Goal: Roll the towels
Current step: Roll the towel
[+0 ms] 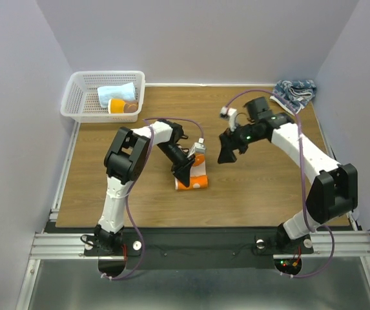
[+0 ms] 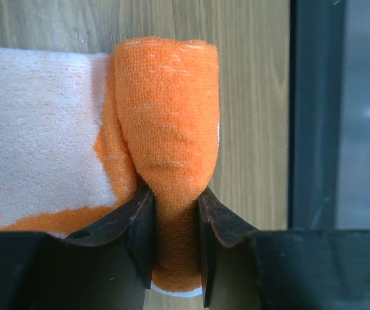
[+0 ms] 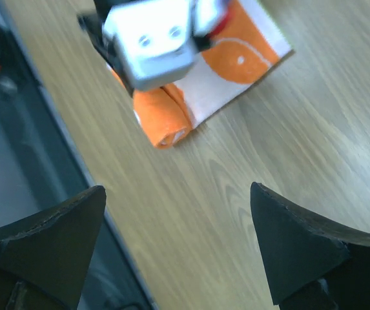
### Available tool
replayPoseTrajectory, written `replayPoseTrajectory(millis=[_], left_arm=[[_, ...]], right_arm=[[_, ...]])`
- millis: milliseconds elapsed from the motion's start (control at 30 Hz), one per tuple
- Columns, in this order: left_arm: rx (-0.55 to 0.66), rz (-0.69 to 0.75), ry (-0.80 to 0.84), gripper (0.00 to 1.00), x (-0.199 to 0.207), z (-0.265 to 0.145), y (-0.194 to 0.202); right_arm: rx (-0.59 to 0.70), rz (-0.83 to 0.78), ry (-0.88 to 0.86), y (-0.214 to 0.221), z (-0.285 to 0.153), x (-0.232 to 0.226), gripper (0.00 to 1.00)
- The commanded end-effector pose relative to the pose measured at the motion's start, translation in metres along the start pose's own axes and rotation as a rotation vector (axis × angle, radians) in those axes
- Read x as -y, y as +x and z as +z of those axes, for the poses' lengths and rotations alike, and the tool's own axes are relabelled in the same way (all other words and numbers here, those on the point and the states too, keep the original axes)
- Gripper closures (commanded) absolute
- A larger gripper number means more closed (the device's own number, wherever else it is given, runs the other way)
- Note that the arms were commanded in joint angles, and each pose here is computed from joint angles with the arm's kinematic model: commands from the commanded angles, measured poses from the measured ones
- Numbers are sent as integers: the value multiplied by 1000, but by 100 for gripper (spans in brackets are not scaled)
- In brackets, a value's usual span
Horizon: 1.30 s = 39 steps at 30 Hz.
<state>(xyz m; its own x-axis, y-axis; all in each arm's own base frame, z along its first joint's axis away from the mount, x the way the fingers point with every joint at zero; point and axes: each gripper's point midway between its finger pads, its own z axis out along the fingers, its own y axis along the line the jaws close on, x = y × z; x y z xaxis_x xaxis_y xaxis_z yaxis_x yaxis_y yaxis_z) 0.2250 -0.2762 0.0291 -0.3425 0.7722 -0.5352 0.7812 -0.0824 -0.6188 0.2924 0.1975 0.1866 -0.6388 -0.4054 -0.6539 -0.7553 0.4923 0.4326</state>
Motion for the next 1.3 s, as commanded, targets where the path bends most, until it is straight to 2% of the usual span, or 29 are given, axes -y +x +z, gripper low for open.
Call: replayPoseTrajectory(millis=[0,167,267,400,600,700,800,833,933,967,1067,1200,1267], left_arm=[[-117,-104,44,63,-10,-1,44],[-127,-121,30,63,-24,-2,48],[-128,-127,32,63,-26,-1,49],[-134,-128,31,62,-29,-1,52],[-123,-132,29,60,-31,-3,53],[-121,-131,29,58,-31,-3,52],[-110,-123,21,55,-32,-7,50],[-102,-116,17,55,-31,-9,47],[-84,-99,8,52,-30,-14,42],[-73,-91,-3,50,-29,-18,39],[-49,-63,-35,40,-26,-31,30],[-26,-30,-110,24,-25,-56,25],[-25,-6,-163,19,-24,-71,23]], right_arm=[[-38,-255,112,-4,36,-18,4],[-58,-441,156,-2,84,-34,11],[-114,-539,177,17,113,-38,13],[-83,-689,172,28,144,-58,16],[-108,-790,172,54,175,-57,16],[-125,-806,142,64,187,-58,21],[-155,-789,79,82,197,-62,36],[-163,-781,74,86,199,-61,55],[-200,-756,48,103,201,-59,72],[-206,-742,42,107,199,-60,82],[-238,-710,15,117,191,-65,99],[-325,-652,-19,138,172,-69,99],[-366,-609,-42,148,162,-73,99]])
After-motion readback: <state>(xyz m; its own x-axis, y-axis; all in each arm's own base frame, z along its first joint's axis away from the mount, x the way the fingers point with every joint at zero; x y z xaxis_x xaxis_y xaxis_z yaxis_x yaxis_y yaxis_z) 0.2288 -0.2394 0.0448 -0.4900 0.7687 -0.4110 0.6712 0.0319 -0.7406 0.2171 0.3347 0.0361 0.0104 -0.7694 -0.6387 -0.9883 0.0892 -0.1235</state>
